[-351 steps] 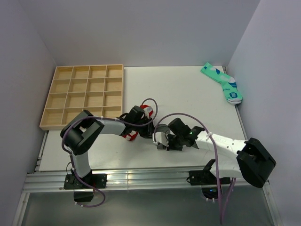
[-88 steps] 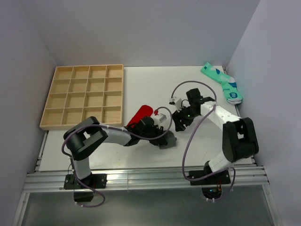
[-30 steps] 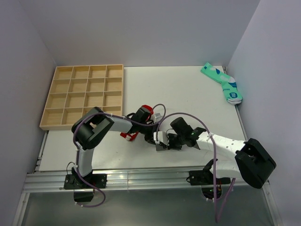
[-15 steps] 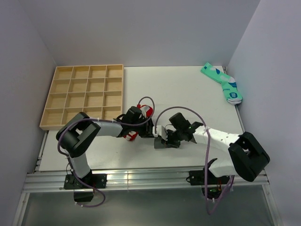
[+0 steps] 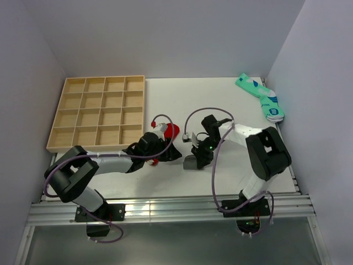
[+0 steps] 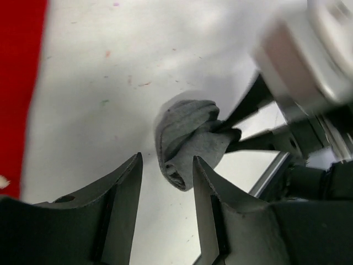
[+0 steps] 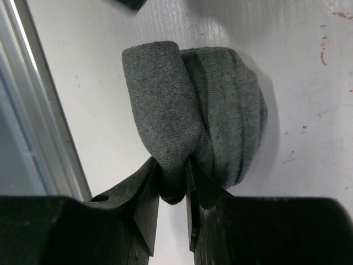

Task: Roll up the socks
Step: Roll the sock at the center of the board.

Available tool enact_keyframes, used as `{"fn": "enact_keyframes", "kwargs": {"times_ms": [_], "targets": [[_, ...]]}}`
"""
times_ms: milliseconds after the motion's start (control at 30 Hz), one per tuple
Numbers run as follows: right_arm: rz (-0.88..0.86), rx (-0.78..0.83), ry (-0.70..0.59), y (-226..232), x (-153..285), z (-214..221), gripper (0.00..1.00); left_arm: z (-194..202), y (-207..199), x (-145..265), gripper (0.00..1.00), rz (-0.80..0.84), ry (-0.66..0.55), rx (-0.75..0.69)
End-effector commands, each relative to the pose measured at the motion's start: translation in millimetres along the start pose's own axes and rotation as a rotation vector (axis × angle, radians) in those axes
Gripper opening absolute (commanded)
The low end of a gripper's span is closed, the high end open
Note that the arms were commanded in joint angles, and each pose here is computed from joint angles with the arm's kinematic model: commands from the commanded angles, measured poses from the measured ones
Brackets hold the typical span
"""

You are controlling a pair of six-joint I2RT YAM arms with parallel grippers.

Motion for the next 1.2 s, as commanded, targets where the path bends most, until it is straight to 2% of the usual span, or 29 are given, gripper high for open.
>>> {"fn": "enact_keyframes", "kwargs": {"times_ms": [0,67,167,367,900,1167], "targets": [[-0.134,-0.076,0.017,12.9,6.2,5.1,0.18,-11.3,-29.7,-3.7,0.47,0.053,-0.098,-0.188],[-0.171,-0.116,0.021,9.4,8.1,4.8,0.18,-3.1,-40.1,-7.6,0.47,0.083,-0.075,-0.291],[-0.215,-0.157,0.013,5.6,9.6,1.3,0.18,-0.3,-42.0,-7.2,0.49,0.122,-0.074,-0.369],[-0.27,-0.202,0.008,0.6,13.5,3.0,0.19,1.0,-55.3,-12.8,0.54,0.194,-0.054,-0.438],[-0.255,-0.248,0.023,-9.1,13.0,7.1,0.2,35.7,-54.5,-40.4,0.54,0.307,0.057,-0.421],[-0.205,-0.262,0.034,-17.0,10.6,9.8,0.2,46.1,-46.9,-48.3,0.51,0.294,0.089,-0.39]]}}
Point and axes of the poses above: each gripper's point midway between its finger pads, its own x axis back along the fingers, its own y axis along the line the jaws close on, z = x × y, the point moved 2 cm from there along x, back along the fingers, and after that the axes turned 9 degrees about x, right-handed, at the moved point
